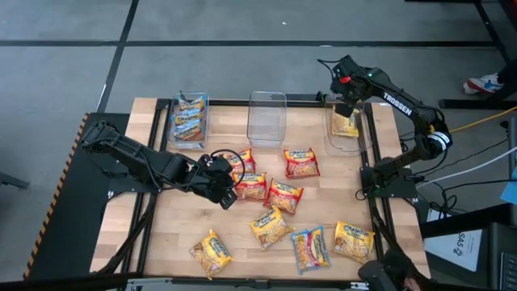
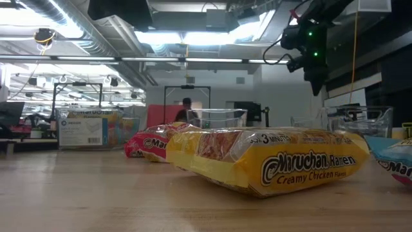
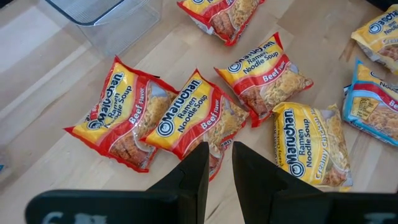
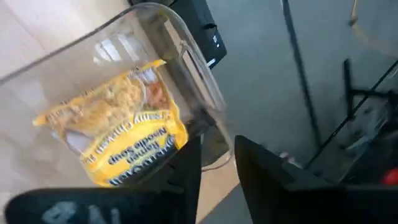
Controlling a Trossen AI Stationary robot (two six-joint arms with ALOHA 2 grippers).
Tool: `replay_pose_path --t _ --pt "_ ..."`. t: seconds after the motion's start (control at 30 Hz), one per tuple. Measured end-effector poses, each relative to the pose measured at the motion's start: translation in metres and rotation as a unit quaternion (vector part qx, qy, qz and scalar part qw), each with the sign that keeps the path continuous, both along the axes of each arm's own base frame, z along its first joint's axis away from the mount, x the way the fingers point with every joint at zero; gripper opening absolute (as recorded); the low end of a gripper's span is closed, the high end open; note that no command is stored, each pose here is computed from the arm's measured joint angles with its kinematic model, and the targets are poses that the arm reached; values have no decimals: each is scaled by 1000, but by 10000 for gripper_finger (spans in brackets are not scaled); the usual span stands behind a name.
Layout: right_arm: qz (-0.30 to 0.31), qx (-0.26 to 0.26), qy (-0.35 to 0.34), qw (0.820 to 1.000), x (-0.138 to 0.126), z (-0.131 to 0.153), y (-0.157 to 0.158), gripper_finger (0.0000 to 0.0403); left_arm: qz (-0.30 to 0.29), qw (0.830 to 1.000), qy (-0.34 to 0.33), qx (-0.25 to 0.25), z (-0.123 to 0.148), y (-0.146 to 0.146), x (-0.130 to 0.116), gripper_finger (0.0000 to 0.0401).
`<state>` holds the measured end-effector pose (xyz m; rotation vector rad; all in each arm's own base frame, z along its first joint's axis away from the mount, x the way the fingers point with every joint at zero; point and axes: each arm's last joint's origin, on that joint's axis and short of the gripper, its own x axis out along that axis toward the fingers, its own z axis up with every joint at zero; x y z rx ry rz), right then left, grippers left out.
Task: Sort Maruchan noodles
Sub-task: Put the yellow noodle pack in the right transparent basket
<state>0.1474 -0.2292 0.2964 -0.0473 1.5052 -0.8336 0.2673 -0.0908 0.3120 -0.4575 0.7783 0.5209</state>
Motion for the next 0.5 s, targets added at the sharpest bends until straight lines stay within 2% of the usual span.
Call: replay_pose_path --t 0.1,0.17,0.23,0.3,0.4,0.5 --pt "-37 66 -57 995 -2 -3 9 115 0 1000 0 -1 0 0 0 65" --pt "-73 129 -99 984 -3 -6 16 116 1 1000 0 -1 0 0 0 65" --pt "-127 164 -130 970 -4 -7 21 116 1 1000 -1 -1 0 0 0 65" --pt "-174 161 -150 960 -4 -7 21 117 1 1000 -1 -1 0 0 0 65" --pt "-230 115 -172 951 -1 -9 15 117 0 1000 0 -1 0 0 0 65" --pt "-308 93 -177 930 -3 -26 15 117 0 1000 0 -1 0 0 0 65"
